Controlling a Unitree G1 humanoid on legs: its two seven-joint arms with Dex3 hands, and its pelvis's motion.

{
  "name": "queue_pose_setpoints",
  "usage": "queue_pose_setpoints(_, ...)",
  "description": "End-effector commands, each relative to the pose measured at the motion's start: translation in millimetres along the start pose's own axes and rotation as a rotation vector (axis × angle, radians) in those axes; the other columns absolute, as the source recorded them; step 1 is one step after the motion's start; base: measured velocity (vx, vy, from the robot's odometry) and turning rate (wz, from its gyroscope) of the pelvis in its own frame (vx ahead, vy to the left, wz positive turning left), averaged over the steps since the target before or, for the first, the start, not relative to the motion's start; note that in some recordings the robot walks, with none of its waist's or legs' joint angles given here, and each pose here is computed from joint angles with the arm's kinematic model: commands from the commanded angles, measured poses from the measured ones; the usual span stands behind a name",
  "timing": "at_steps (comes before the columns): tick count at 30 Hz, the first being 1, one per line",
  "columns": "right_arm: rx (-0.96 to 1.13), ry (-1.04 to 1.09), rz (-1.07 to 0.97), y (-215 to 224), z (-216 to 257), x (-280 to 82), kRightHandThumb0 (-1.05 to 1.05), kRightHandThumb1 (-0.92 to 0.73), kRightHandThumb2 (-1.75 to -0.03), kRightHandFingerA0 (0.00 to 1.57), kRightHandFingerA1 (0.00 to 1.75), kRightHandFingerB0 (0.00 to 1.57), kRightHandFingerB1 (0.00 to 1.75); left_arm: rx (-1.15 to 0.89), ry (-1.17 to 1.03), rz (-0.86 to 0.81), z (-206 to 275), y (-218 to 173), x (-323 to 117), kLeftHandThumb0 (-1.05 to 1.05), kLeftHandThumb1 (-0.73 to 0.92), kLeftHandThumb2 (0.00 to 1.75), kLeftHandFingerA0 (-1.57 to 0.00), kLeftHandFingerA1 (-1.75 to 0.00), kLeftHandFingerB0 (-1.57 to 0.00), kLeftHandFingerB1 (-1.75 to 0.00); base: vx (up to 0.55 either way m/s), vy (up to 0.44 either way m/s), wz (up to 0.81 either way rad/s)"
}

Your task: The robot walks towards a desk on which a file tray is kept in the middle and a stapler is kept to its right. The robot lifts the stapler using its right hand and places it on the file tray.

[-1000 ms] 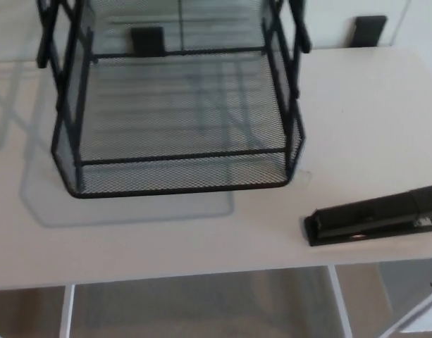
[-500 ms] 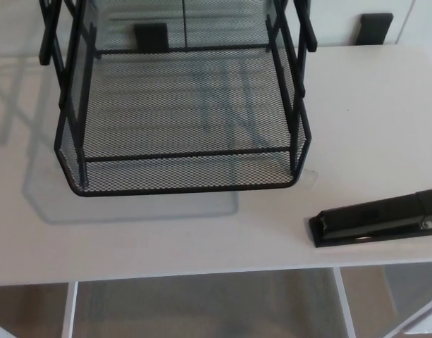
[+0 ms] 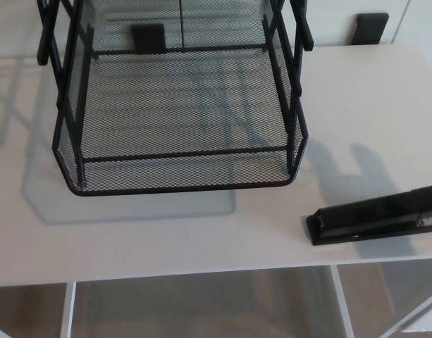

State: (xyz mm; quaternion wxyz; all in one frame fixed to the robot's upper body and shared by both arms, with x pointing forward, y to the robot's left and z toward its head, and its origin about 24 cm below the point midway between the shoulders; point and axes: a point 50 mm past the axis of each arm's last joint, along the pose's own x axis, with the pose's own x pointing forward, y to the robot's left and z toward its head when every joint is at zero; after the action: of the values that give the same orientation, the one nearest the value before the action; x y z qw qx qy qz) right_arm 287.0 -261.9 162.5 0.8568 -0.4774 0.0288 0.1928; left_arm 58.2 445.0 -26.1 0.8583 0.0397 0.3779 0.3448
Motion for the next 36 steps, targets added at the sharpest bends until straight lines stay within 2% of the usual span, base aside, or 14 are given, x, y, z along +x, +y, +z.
queue_pose_setpoints(1, -0.164, 0.028, 0.190, 12.8, 6.0, 7.8, -0.63, -0.38, -0.79, 0.03, 0.31, 0.03, 0.24, -0.019, 0.030, 0.019, -3.3, 2.4, 0.2, -0.55, 0.49, 0.94, -0.42, -0.66, -0.18, -0.52, 0.00, 0.000, 0.00)
queue_pose_setpoints(3, -0.162, 0.025, 0.207, 17.0, 6.1, 12.6, -0.65, -0.38, -0.78, 0.04, 0.32, 0.04, 0.28, -0.021, 0.023, 0.014, -2.0, 2.1, -0.2, -0.59, 0.68, 0.60, -0.43, -0.59, -0.26, -0.45, 0.00, 0.000, 0.00)
queue_pose_setpoints(13, -0.272, 0.077, 0.310, 36.5, 9.9, 36.5, -0.60, -0.52, -0.59, 0.07, 0.33, 0.13, 0.24, 0.000, 0.032, 0.013, -5.6, -1.2, 0.4, -0.58, 0.68, 0.60, -0.42, -0.59, -0.28, -0.44, 0.00, 0.000, 0.00)
queue_pose_setpoints(14, -0.270, 0.074, 0.314, 40.7, 10.7, 39.8, -0.63, -0.39, -0.75, 0.05, 0.42, 0.09, 0.35, 0.000, 0.033, 0.011, -6.1, -1.1, 0.2, -0.56, 0.48, 0.93, -0.43, -0.67, -0.18, -0.52, 0.00, 0.000, 0.00)
queue_pose_setpoints(15, -0.278, 0.066, 0.312, 44.9, 11.4, 42.4, -0.35, -0.36, -0.93, 0.02, 0.53, 0.00, 0.49, 0.002, 0.035, 0.011, -6.3, -1.1, 0.0, -0.58, 0.69, 0.60, -0.42, -0.58, -0.27, -0.43, 0.00, 0.000, 0.00)
queue_pose_setpoints(21, -0.348, 0.044, 0.301, 56.8, 11.1, 49.9, -0.36, -0.39, -0.95, 0.02, 0.53, 0.00, 0.50, 0.006, 0.029, 0.005, -5.0, -2.1, -0.3, -0.58, 0.69, 0.60, -0.42, -0.58, -0.28, -0.43, 0.00, 0.000, 0.00)
queue_pose_setpoints(22, -0.382, 0.052, 0.309, 58.3, 9.1, 50.7, -0.58, -0.58, -0.58, 0.08, 0.41, 0.12, 0.29, -0.002, 0.036, 0.009, -5.7, -1.8, 0.1, -0.54, 0.49, 0.94, -0.42, -0.66, -0.18, -0.52, 0.00, 0.000, 0.00)
queue_pose_setpoints(23, -0.384, 0.052, 0.306, 57.1, 9.4, 50.9, -0.58, -0.58, -0.58, 0.08, 0.41, 0.12, 0.29, -0.004, 0.034, 0.008, -5.2, -2.6, 0.3, -0.54, 0.49, 0.94, -0.42, -0.66, -0.18, -0.52, 0.00, 0.000, 0.00)
queue_pose_setpoints(24, -0.470, 0.066, 0.300, 59.5, 7.1, 51.7, -0.35, -0.39, -0.95, 0.01, 0.52, 0.00, 0.50, -0.016, 0.036, 0.009, -5.8, -2.3, 0.4, -0.55, 0.70, 0.60, -0.40, -0.56, -0.27, -0.42, 0.00, 0.000, 0.00)
queue_pose_setpoints(26, -0.564, 0.078, 0.308, 61.5, 4.1, 51.4, -0.35, -0.39, -0.96, 0.02, 0.53, 0.00, 0.49, -0.011, 0.033, 0.005, -6.1, -2.6, 0.4, -0.56, 0.71, 0.60, -0.40, -0.56, -0.27, -0.42, 0.00, 0.000, 0.00)
queue_pose_setpoints(27, -0.675, 0.109, 0.343, 64.3, 1.5, 50.9, -0.64, -0.45, -0.80, 0.04, 0.48, 0.05, 0.42, -0.012, 0.033, 0.007, -6.2, -2.1, 0.5, -0.54, 0.50, 0.94, -0.42, -0.65, -0.18, -0.52, 0.00, 0.000, 0.00)
queue_pose_setpoints(30, -0.772, 0.143, 0.373, 68.7, -3.4, 50.6, -0.61, -0.60, -0.59, 0.05, 0.39, 0.12, 0.29, -0.024, 0.039, 0.008, -7.3, -0.9, 1.0, -0.54, 0.50, 0.94, -0.44, -0.66, -0.19, -0.52, 0.00, 0.000, 0.00)
queue_pose_setpoints(31, -0.816, 0.158, 0.372, 72.8, -6.9, 50.1, -0.61, -0.59, -0.59, 0.05, 0.41, 0.11, 0.29, -0.008, 0.033, 0.006, -6.5, -1.3, 0.0, -0.56, 0.71, 0.60, -0.47, -0.59, -0.29, -0.44, 0.00, 0.000, 0.00)
queue_pose_setpoints(36, -0.870, 0.175, 0.347, 79.3, -13.9, 49.6, -0.61, -0.57, -0.59, 0.04, 0.43, 0.10, 0.29, -0.009, 0.041, 0.006, -6.3, -1.3, 1.0, -0.57, 0.71, 0.60, -0.48, -0.58, -0.27, -0.44, 0.00, 0.000, 0.00)
